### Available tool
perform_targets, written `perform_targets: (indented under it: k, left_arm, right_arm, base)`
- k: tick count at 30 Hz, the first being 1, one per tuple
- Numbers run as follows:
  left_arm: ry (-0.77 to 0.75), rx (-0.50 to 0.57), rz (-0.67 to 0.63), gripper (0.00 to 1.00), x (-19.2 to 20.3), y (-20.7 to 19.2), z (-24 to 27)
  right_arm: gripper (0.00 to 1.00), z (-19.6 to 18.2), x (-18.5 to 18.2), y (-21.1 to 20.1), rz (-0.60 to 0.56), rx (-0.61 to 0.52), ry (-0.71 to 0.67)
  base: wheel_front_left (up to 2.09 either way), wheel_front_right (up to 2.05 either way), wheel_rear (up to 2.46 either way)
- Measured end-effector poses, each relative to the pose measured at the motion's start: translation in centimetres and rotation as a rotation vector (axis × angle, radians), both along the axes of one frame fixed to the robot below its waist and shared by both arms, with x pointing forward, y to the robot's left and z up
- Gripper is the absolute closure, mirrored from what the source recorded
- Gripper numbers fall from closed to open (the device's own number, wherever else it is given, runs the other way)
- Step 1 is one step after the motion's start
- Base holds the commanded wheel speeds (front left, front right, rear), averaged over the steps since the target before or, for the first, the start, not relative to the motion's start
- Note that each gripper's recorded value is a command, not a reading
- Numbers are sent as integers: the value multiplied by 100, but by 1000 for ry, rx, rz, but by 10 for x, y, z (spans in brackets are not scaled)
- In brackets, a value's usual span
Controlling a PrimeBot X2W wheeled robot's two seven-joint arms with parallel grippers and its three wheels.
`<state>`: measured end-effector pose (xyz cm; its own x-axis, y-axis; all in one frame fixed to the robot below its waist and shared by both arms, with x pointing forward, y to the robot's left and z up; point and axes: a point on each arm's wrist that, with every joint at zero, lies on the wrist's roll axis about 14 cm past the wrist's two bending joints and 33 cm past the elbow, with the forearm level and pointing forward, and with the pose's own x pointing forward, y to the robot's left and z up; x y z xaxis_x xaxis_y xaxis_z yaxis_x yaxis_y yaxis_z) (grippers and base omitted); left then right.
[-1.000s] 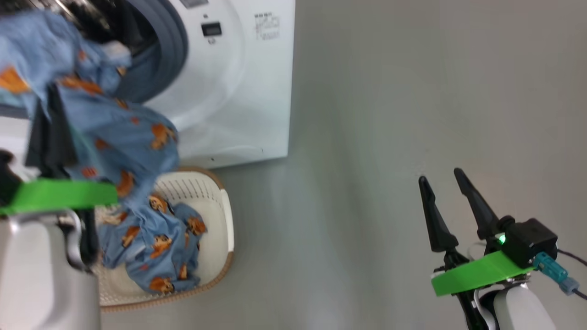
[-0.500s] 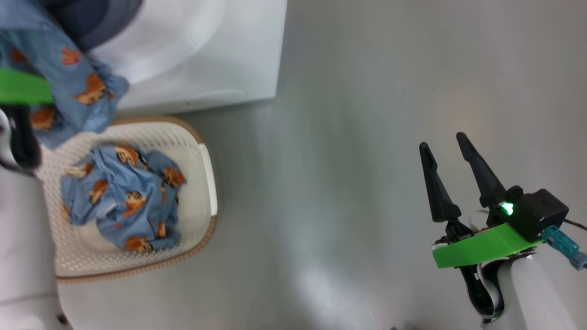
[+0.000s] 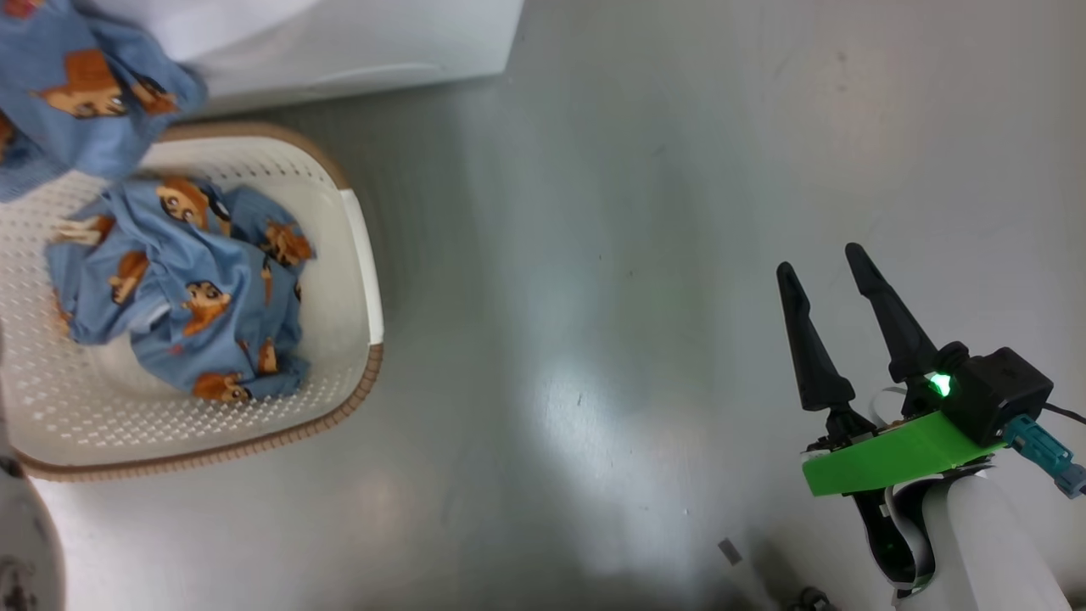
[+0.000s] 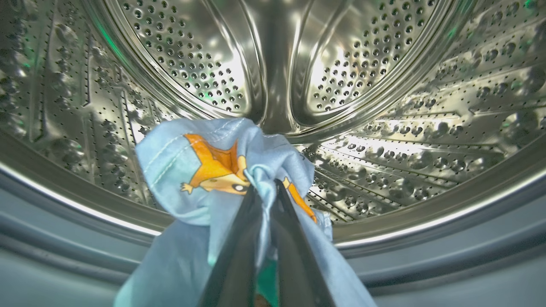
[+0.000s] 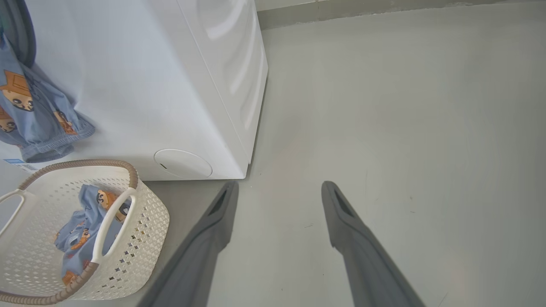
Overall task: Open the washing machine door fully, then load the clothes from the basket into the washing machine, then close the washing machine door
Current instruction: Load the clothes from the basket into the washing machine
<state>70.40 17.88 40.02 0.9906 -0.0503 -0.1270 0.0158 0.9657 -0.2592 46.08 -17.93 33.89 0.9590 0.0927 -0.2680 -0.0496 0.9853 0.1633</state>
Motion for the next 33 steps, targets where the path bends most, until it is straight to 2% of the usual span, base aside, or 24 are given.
perform_targets:
  k: [5, 8, 16, 21, 22, 33]
  left_arm:
    - [30, 18, -8, 100, 9, 0, -19]
    - [-50, 36, -7, 100, 20, 0, -5]
    - [-377, 121, -13, 100, 46, 1, 83]
    - [-365, 94, -7, 99, 43, -3, 72]
    - [-325, 80, -3, 0, 40, -4, 59]
    - [-265, 45, 23, 0, 21, 1, 47]
  right_arm:
    - [0, -17, -7, 2, 8, -1, 48]
    - [0, -23, -9, 3, 12, 1, 64]
    - [0, -36, -17, 7, 20, 11, 106]
    - [0, -38, -19, 3, 11, 6, 119]
    - [0, -36, -18, 4, 11, 9, 113]
    - [0, -21, -7, 6, 14, 16, 62]
  base:
    - [0, 0, 0]
    - [0, 0, 0]
    - [0, 0, 0]
    - [0, 0, 0]
    - [0, 0, 0]
    - [0, 0, 0]
